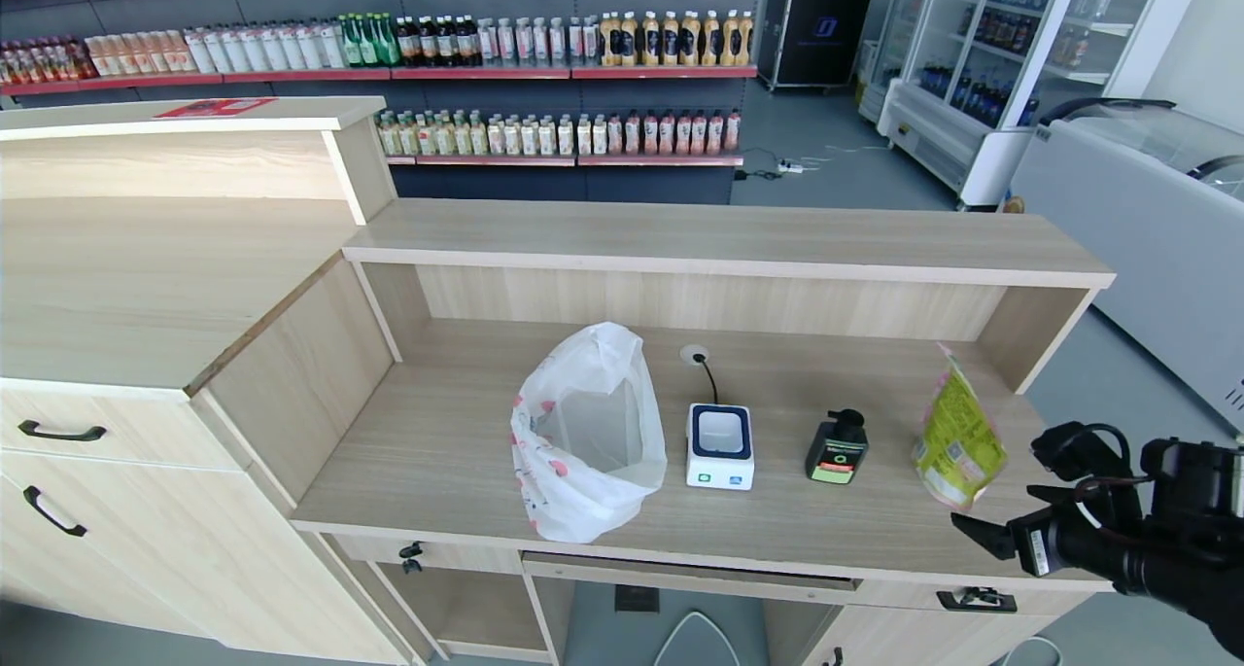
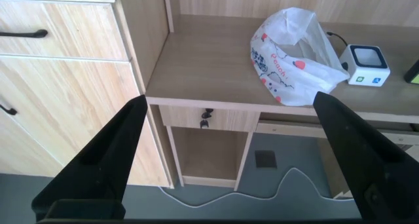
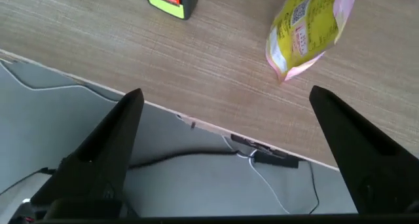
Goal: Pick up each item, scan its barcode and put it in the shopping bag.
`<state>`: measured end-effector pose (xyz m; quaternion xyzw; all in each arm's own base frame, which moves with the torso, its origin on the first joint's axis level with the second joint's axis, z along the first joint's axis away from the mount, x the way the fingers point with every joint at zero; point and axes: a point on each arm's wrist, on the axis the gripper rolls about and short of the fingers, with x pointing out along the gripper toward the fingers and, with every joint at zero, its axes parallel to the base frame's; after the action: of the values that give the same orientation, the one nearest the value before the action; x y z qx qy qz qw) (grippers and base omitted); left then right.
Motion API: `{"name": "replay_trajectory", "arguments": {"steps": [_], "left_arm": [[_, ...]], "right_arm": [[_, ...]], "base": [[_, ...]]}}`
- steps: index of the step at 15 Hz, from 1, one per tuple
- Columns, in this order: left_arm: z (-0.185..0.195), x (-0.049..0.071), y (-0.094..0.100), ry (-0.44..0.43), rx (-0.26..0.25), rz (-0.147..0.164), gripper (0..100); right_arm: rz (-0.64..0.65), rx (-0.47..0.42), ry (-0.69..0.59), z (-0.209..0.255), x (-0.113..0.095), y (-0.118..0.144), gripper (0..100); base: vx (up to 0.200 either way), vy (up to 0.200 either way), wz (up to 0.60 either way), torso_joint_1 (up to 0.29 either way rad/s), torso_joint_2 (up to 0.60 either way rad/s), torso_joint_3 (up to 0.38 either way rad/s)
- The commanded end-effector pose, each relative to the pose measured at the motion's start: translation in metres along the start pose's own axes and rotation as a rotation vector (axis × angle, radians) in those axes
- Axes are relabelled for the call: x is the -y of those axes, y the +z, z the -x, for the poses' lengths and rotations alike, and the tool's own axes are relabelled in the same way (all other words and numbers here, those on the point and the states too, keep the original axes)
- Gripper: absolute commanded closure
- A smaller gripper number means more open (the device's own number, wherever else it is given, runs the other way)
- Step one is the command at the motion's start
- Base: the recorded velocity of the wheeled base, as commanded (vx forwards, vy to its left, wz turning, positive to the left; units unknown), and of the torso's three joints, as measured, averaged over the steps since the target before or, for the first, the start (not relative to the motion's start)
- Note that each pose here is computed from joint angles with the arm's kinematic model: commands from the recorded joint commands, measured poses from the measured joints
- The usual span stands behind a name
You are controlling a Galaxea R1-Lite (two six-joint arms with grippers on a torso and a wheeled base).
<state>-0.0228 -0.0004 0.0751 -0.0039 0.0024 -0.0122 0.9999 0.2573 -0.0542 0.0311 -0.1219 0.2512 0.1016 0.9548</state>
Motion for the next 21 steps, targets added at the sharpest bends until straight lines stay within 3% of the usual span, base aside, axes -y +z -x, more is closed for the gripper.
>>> {"name": "replay_trajectory", "arguments": {"steps": [1, 5, 8, 21], "left_arm": [[0.000, 0.000, 0.000, 0.000, -0.001, 0.000, 0], [0.000, 0.000, 0.000, 0.000, -0.001, 0.002, 0], [0.000, 0.000, 0.000, 0.000, -0.001, 0.000, 0], [0.000, 0.000, 0.000, 0.000, -0.001, 0.000, 0]], "right_arm": [[0.007, -0.012, 0.048, -0.022, -0.006, -0.012, 0], [0.046, 0.067, 0.064, -0.045, -0.001, -0.008, 0], [0.165, 0.148, 0.121, -0.063, 0.006, -0.001, 0], [0.278, 0.231, 0.207, -0.124, 0.002, 0.000, 0]], "base": [[0.000, 0.000, 0.00, 0.000, 0.00, 0.000], [0.000, 0.000, 0.00, 0.000, 0.00, 0.000], [0.000, 0.000, 0.00, 0.000, 0.00, 0.000], [0.000, 0.000, 0.00, 0.000, 0.00, 0.000]]}}
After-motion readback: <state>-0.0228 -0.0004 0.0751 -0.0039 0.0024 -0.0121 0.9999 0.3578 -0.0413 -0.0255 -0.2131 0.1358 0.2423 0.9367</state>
